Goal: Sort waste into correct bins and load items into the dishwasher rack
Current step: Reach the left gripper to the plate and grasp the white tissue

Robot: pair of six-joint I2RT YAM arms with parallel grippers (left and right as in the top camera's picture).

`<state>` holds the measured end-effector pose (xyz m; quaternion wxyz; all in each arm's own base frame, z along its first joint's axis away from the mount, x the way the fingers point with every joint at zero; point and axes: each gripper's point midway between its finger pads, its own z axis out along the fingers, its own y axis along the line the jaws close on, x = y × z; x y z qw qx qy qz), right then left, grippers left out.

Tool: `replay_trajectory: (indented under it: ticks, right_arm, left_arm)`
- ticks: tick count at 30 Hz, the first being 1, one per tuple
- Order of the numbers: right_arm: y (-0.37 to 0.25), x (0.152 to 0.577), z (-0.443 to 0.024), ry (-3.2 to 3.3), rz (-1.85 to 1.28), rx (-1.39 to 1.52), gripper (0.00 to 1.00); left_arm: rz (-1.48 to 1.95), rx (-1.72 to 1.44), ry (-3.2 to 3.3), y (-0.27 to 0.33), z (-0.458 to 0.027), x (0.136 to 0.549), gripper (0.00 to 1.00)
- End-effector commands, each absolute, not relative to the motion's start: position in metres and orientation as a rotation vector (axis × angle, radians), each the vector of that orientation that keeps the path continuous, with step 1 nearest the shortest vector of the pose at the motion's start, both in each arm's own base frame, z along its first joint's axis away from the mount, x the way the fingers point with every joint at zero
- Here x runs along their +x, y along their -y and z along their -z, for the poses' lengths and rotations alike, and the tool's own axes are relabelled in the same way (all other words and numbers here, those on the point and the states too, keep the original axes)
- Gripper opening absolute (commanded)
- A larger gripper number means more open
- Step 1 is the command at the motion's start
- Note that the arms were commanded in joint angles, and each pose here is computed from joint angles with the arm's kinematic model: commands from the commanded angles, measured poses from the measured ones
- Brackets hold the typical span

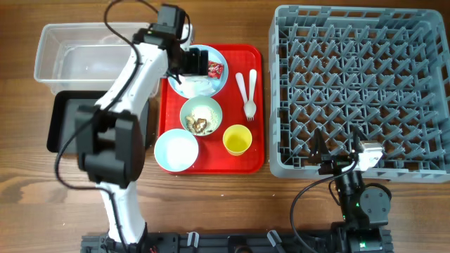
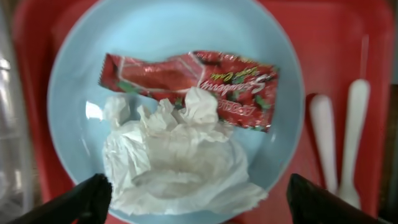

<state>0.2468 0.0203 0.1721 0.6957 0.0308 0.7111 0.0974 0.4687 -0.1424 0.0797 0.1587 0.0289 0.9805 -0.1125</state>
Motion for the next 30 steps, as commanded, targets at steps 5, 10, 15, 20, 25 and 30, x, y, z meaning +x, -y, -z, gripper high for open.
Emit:
replay_trajectory:
  ticks: [5, 10, 15, 20, 25, 30]
  right_arm:
    - [-0.022, 0.246, -0.173, -1.581, -0.233, 0.067, 1.0]
    - [-0.022, 0.246, -0.173, -1.581, -0.232, 0.067, 1.0]
    - [-0.022, 0.246, -0.173, -1.581, -0.233, 0.067, 1.0]
    - [-0.022, 0.246, -0.173, -1.581, -0.232, 0.067, 1.0]
    - [-0.022, 0.246, -0.173, -1.581, -0.233, 0.067, 1.0]
    - [-0.022, 0.246, -0.173, -1.581, -0.233, 0.067, 1.0]
  left_arm:
    - [0.193, 0.114, -2.876, 0.148, -0.035, 0.467, 0.7]
    - [0.114, 0.034, -2.876, 0.139, -0.03, 0.47, 0.59]
    - [0.12, 0.034, -2.863, 0.14, -0.03, 0.473, 0.04]
    - [0.124, 0.037, -2.855, 0.141, -0.034, 0.474, 0.04]
    - [0.145, 0.037, -2.812, 0.143, -0.066, 0.479, 0.04]
    - [0.175, 0.033, -2.721, 0.144, -0.118, 0.484, 0.04]
